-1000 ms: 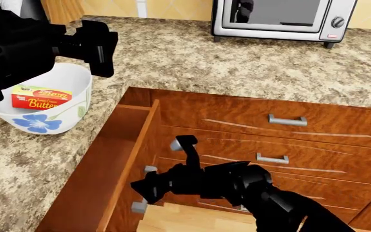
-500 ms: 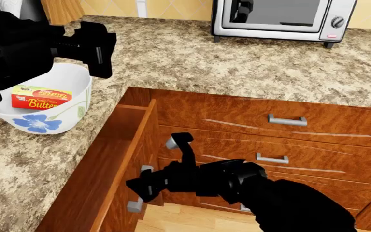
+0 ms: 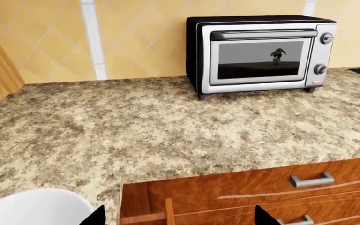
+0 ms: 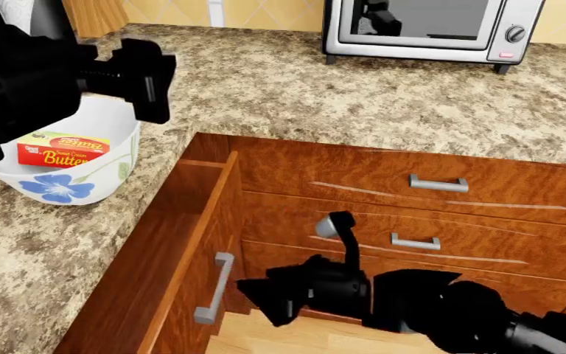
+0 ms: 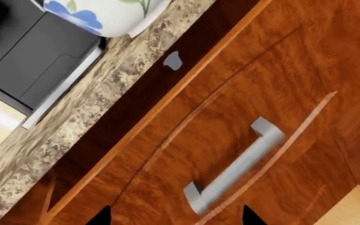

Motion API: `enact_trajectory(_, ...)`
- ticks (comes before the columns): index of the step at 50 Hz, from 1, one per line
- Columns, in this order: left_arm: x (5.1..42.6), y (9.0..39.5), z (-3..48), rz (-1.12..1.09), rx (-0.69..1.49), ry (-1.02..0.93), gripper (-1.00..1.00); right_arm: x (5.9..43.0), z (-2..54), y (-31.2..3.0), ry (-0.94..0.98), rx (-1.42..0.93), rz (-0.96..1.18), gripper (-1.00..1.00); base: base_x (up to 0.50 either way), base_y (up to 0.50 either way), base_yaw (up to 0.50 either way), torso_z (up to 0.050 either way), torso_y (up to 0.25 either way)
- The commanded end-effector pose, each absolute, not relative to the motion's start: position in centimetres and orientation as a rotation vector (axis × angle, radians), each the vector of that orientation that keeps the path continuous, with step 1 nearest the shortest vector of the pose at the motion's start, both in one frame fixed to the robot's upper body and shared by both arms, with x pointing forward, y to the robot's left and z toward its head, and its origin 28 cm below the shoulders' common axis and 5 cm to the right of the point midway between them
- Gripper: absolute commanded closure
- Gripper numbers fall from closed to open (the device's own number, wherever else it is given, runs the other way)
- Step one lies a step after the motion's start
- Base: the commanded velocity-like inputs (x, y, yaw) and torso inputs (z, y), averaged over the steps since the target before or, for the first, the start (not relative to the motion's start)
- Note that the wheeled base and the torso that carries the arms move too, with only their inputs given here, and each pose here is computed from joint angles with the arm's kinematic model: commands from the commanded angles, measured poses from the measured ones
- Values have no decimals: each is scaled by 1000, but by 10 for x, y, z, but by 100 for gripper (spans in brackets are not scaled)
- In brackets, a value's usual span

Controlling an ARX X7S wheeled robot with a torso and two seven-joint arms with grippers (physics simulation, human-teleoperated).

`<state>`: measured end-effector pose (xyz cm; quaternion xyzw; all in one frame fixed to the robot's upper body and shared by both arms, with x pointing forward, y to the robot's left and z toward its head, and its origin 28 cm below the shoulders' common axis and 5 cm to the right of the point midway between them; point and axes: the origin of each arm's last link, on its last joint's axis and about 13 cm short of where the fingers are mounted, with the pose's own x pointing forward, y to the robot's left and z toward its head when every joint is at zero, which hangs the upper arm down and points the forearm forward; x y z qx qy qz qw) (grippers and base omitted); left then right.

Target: Place the bar in the bowl and close the drawer.

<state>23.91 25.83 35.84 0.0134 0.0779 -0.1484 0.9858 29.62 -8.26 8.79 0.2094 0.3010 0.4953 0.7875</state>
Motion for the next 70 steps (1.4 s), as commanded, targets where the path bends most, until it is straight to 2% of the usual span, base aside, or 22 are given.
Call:
enact_trajectory(1, 239, 256, 354, -299, 33, 163, -100, 259, 91, -138, 546, 496, 912, -100, 0, 0, 0, 0, 0)
enact_trajectory(19, 244, 244, 346, -322, 77, 173, -100, 199, 27, -232, 394, 692, 434, -100, 0, 0, 0, 0, 0)
enact_trajectory(33, 251, 231, 339, -311, 149, 208, -100, 161, -26, -276, 341, 761, 193, -100, 0, 0, 0, 0, 0)
enact_trajectory(52, 249, 190, 344, -296, 324, 188, -100, 146, -51, -296, 336, 810, 78, -100, 0, 0, 0, 0, 0)
enact_trajectory(70, 246, 129, 328, -375, 490, 226, -100, 140, -50, -300, 320, 827, 64, -100, 0, 0, 0, 0, 0)
